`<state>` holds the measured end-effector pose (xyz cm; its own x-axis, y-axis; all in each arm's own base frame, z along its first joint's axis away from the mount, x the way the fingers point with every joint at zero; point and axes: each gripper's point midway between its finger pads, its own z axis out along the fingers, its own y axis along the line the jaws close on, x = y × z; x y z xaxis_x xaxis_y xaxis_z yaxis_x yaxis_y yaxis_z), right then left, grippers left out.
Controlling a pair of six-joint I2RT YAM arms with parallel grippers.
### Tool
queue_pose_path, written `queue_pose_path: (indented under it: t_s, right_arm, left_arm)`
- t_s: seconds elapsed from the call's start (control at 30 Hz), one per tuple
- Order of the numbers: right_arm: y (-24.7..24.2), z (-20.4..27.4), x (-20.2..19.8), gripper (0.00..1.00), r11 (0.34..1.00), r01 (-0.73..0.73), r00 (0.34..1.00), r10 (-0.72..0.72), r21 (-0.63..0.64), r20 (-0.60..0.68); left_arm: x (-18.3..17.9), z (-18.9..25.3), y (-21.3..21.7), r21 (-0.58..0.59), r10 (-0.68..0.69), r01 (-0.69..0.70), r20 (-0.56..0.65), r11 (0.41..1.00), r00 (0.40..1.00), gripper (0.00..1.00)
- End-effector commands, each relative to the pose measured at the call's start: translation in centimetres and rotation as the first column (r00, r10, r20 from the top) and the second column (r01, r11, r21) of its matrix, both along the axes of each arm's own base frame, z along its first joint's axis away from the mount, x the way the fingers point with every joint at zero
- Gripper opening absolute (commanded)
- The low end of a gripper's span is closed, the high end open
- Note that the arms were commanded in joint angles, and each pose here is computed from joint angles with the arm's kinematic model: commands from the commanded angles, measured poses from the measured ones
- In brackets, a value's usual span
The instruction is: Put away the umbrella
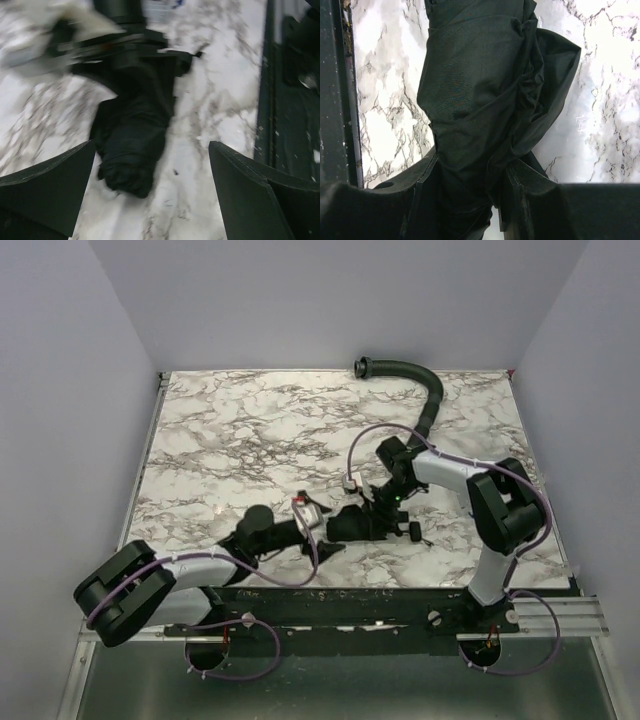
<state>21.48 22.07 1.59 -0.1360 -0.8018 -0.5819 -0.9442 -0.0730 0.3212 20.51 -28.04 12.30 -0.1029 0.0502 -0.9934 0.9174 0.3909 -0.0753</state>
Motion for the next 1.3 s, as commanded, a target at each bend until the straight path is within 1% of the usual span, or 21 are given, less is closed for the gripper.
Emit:
queue_pose_path:
  t_s: [0.0,0.17,0.37,0.43,0.5,0.53,0.57,0.6,0.7,0.73,0.77,0.8,0.83,0.9,0.93,0.97,1.03,1.1,1.17,1.2,1.27]
  right_arm:
    - [-4.7,-4.5,-4.0,0.18,0.963,-0.018,0.982,-0.034,-0.27,-0.188]
    - [-4.5,-4.6,-3.6,0.18,0.962,-0.021,0.981,-0.033,-0.272,-0.191]
    - [-4.5,-4.6,-3.3,0.18,0.962,-0.016,0.982,-0.036,-0.273,-0.185]
    - [-4.5,-4.6,-3.4,0.19,0.962,-0.016,0.982,-0.036,-0.273,-0.184]
    - [-4.4,-4.6,-3.3,0.21,0.963,-0.014,0.983,-0.037,-0.27,-0.181]
    - [-4.3,-4.6,-3.3,0.22,0.964,-0.011,0.983,-0.038,-0.265,-0.18]
    - [-4.3,-4.5,-3.3,0.24,0.966,-0.008,0.983,-0.04,-0.26,-0.18]
    - [-4.2,-4.3,-3.2,0.26,0.967,-0.005,0.983,-0.041,-0.254,-0.178]
    - [-3.7,-3.4,-2.4,0.35,0.977,0.02,0.986,-0.055,-0.214,-0.159]
    - [-3.4,-2.9,-1.9,0.42,0.98,0.033,0.988,-0.062,-0.195,-0.144]
    - [-3.2,-2.1,-1.0,0.52,0.984,0.056,0.99,-0.077,-0.171,-0.117]
    - [-3.0,-1.3,-0.1,0.58,0.986,0.079,0.992,-0.092,-0.146,-0.086]
    - [-2.7,0.0,1.1,0.67,0.989,0.105,0.993,-0.109,-0.106,-0.041]
    - [-2.3,2.7,3.6,0.8,0.988,0.154,0.987,-0.152,-0.028,0.058]
    - [-2.2,4.2,4.8,0.83,0.985,0.169,0.98,-0.17,0.013,0.106]
    - [-2.2,5.8,5.9,0.9,0.981,0.186,0.969,-0.193,0.056,0.156]
    - [-2.2,8.9,7.7,0.99,0.97,0.209,0.942,-0.235,0.128,0.242]
    - [-2.2,11.4,8.4,1.0,0.964,0.203,0.918,-0.248,0.169,0.309]
    - [-2.3,13.0,8.3,1.0,0.964,0.183,0.901,-0.244,0.195,0.358]
    - [-2.3,13.7,8.2,1.0,0.963,0.174,0.89,-0.243,0.205,0.385]
    - [-2.7,14.5,8.4,1.0,0.961,0.171,0.859,-0.254,0.219,0.444]
  left_arm:
    - [-2.6,-2.8,-2.1,0.303,-0.2,0.092,0.351,0.949,0.915,0.98]
    - [-1.2,-4.7,-3.4,0.443,-0.239,0.026,0.431,0.896,0.87,0.98]
    - [0.9,-6.0,-5.9,0.526,-0.289,0.005,0.459,0.85,0.84,0.97]
    - [1.1,-6.8,-6.4,0.546,-0.3,0.012,0.443,0.838,0.845,0.92]
    - [0.9,-8.4,-6.6,0.593,-0.335,0.05,0.38,0.803,0.862,0.77]
    - [0.7,-9.0,-6.6,0.61,-0.342,0.069,0.343,0.789,0.875,0.63]
    - [0.3,-10.0,-6.4,0.627,-0.348,0.091,0.302,0.774,0.888,0.46]
    - [-0.1,-10.8,-6.2,0.635,-0.351,0.112,0.263,0.764,0.899,0.37]
    - [-1.4,-12.8,-5.3,0.638,-0.335,0.157,0.168,0.754,0.927,0.03]
    - [-1.8,-13.4,-5.0,0.636,-0.318,0.169,0.127,0.753,0.939,0.0]
    - [-2.4,-13.9,-4.9,0.633,-0.319,0.196,0.084,0.749,0.944,0.0]
    - [-2.9,-14.3,-4.8,0.628,-0.312,0.22,0.038,0.746,0.949,0.0]
    - [-3.5,-14.7,-4.8,0.618,-0.302,0.248,-0.017,0.746,0.953,0.0]
    - [-4.4,-15.5,-4.9,0.596,-0.29,0.311,-0.134,0.741,0.948,0.0]
    - [-4.7,-16.2,-4.8,0.59,-0.266,0.329,-0.194,0.737,0.944,0.0]
    - [-4.8,-16.6,-4.8,0.577,-0.244,0.349,-0.254,0.739,0.936,0.0]
    - [-5.0,-17.8,-4.3,0.56,-0.172,0.383,-0.392,0.735,0.904,0.0]
    - [-5.0,-18.4,-4.1,0.53,-0.113,0.411,-0.505,0.741,0.856,0.0]
    - [-5.2,-19.0,-3.7,0.486,-0.074,0.438,-0.602,0.756,0.795,0.0]
    - [-5.1,-19.0,-3.5,0.468,-0.046,0.435,-0.639,0.769,0.768,0.0]
    - [-5.3,-19.1,-3.4,0.416,-0.041,0.453,-0.699,0.789,0.714,0.0]
